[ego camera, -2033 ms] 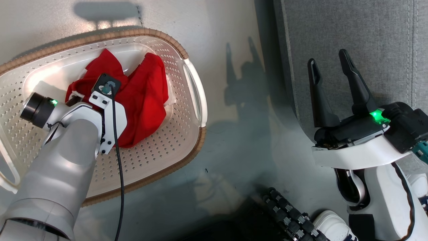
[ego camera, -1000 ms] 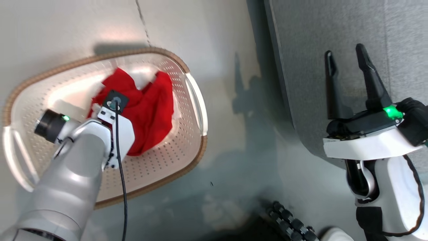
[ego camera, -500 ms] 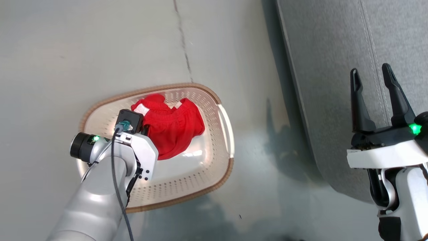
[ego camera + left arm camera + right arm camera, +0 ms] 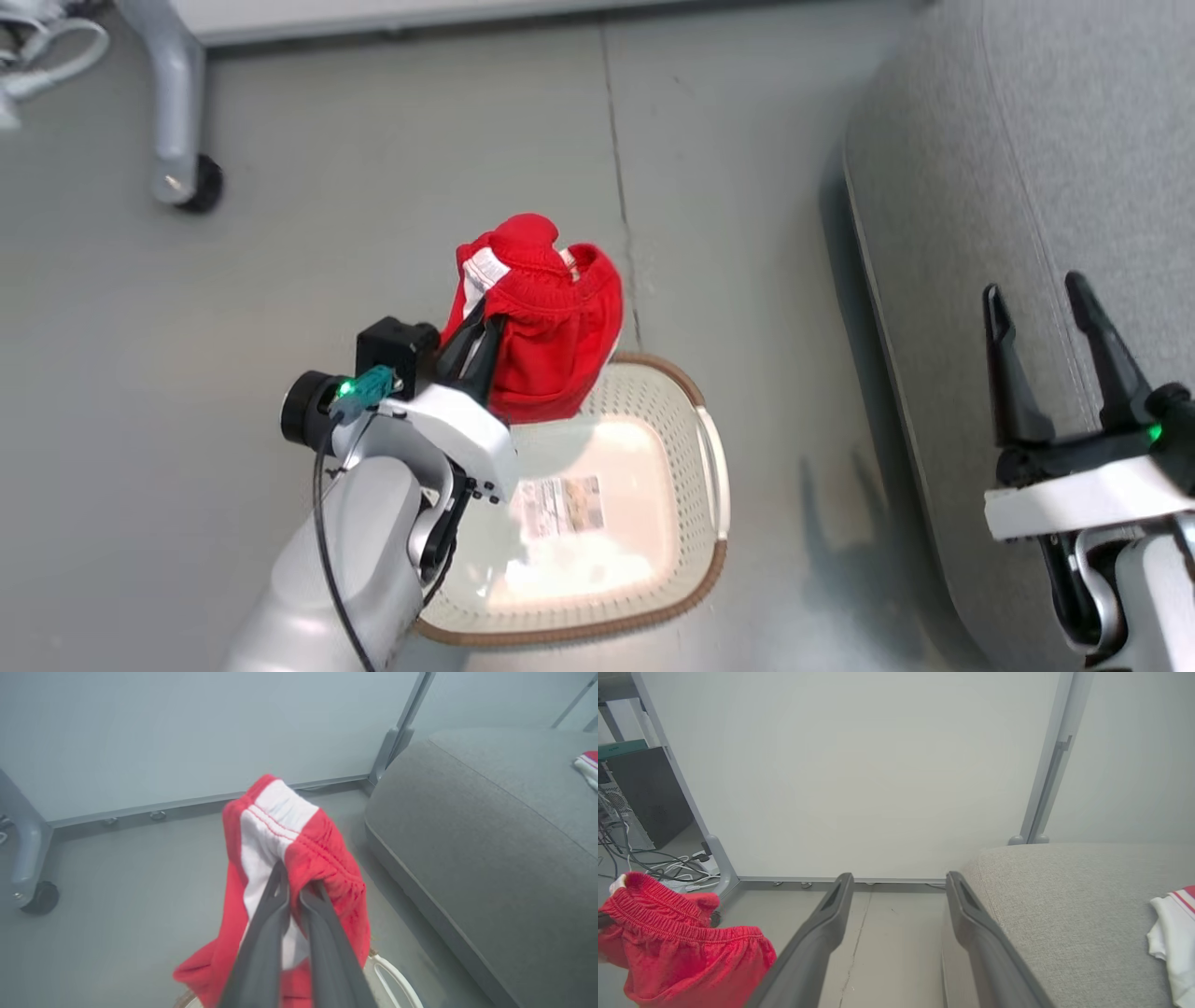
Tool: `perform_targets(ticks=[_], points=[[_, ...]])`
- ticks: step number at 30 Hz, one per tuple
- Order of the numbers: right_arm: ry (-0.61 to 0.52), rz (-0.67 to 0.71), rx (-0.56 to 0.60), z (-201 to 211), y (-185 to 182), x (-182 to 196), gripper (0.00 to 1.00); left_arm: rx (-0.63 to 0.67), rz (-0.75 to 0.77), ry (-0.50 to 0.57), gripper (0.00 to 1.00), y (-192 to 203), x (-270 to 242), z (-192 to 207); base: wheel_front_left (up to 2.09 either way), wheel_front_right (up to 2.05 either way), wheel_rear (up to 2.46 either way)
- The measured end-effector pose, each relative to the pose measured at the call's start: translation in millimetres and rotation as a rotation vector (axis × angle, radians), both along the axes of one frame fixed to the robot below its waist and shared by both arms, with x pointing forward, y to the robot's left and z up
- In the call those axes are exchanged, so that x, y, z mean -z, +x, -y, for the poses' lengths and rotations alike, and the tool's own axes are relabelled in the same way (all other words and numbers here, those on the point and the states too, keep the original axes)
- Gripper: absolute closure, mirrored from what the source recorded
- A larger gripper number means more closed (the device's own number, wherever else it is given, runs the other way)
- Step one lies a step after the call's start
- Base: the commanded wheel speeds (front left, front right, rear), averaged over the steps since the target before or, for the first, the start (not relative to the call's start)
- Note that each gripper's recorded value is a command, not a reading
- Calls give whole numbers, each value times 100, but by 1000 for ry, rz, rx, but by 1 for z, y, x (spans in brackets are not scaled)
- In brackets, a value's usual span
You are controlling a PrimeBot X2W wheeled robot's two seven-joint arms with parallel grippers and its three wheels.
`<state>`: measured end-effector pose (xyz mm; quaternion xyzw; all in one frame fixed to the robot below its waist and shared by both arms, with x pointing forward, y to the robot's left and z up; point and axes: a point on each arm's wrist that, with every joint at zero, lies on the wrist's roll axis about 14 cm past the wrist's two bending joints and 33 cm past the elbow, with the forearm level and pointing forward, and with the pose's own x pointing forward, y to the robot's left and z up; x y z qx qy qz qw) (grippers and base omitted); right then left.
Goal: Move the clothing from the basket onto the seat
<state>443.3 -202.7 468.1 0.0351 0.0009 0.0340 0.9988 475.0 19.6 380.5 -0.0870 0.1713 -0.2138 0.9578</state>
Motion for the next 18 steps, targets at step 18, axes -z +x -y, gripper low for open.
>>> perform_targets(ticks=[18], points=[[24, 144, -59, -24, -50, -62, 0, -215, 518, -282, 100, -44, -203, -63, 0, 0, 0]])
